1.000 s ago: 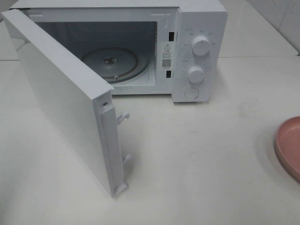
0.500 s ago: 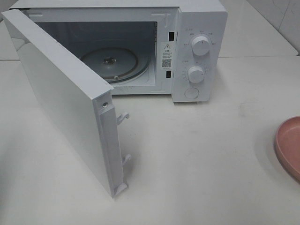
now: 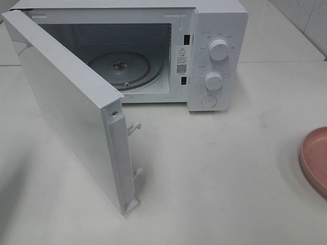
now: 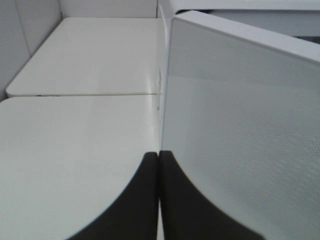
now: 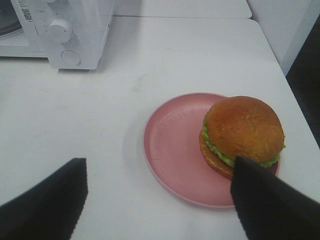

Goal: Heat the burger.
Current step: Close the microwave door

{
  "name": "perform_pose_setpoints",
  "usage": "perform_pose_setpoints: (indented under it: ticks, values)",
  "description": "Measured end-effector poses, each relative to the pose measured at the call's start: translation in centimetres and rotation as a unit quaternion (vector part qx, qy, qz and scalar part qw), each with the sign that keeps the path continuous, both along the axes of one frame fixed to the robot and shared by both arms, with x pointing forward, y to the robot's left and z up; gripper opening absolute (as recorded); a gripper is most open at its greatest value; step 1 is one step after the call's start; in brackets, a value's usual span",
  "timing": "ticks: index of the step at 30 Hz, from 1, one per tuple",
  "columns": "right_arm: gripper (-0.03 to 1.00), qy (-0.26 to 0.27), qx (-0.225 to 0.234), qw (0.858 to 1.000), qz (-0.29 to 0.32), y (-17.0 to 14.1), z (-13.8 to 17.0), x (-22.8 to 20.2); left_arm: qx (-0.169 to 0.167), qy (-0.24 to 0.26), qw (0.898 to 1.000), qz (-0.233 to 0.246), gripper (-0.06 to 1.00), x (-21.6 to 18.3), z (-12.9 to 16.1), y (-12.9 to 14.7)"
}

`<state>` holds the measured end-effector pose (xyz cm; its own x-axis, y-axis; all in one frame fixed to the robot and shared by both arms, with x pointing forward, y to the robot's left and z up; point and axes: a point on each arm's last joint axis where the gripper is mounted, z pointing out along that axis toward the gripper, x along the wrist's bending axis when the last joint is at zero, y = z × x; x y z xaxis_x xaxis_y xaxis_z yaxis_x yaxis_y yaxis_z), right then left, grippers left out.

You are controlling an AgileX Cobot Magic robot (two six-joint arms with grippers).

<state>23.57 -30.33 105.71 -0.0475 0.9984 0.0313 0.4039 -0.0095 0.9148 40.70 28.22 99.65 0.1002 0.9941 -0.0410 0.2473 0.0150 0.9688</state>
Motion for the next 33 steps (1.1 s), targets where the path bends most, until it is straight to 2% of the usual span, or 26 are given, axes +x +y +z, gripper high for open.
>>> perform_pose_setpoints:
  ticks: [4,6,10,17,24,33]
  values:
    - [0.76,0.000,0.000,1.000,0.000,0.0,0.0,0.0,0.002,0.006,1.000,-0.028,0.00,0.9,-0.9,-0.8]
    - [0.76,0.000,0.000,1.000,0.000,0.0,0.0,0.0,0.003,-0.002,0.998,-0.059,0.00,1.7,-1.5,-1.6]
    - [0.76,0.000,0.000,1.000,0.000,0.0,0.0,0.0,0.005,-0.010,0.996,-0.088,0.00,2.3,-2.1,-2.4]
    - [0.76,0.000,0.000,1.000,0.000,0.0,0.0,0.0,-0.013,-0.014,0.990,-0.141,0.00,3.1,-3.6,-4.8]
    - [0.76,0.000,0.000,1.000,0.000,0.0,0.0,0.0,-0.017,0.001,0.988,-0.152,0.00,3.3,-4.6,-6.5]
    - [0.76,0.000,0.000,1.000,0.000,0.0,0.0,0.0,-0.009,-0.014,0.987,-0.163,0.00,4.5,-4.0,-9.8]
